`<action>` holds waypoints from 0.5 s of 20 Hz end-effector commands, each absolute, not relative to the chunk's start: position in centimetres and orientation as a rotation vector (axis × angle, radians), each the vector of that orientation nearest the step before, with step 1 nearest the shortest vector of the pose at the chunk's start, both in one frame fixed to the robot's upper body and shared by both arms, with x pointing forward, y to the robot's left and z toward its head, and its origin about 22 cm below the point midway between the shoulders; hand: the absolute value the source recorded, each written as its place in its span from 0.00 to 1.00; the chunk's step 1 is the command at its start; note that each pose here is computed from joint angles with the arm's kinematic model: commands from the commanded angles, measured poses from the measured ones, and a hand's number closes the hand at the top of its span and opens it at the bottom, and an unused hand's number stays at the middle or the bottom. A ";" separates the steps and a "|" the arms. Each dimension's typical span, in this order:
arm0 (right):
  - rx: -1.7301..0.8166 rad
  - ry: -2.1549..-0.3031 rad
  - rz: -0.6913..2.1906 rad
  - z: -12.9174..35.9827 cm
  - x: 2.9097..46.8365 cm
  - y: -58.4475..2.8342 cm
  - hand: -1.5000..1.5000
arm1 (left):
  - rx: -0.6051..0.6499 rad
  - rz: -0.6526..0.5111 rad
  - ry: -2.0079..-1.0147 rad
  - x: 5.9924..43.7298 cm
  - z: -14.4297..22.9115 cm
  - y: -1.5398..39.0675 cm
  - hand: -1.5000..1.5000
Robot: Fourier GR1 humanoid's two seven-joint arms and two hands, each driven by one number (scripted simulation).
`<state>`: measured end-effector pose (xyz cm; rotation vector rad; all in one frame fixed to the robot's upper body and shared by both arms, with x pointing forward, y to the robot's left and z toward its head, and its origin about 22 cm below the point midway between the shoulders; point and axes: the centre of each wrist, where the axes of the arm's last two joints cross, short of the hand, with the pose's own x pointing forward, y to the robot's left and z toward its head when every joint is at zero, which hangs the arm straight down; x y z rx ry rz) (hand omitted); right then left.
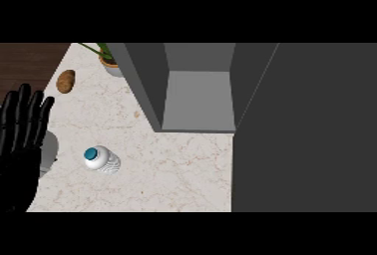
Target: Pick up the bottled water, place it into the cabinet and close the cabinet
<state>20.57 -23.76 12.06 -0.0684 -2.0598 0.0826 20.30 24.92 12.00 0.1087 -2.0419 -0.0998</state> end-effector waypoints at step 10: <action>0.289 -1.995 0.244 13.9 15.8 -22.1 0.00 | 0.279 0.398 -1.916 16.7 12.2 24.8 0.00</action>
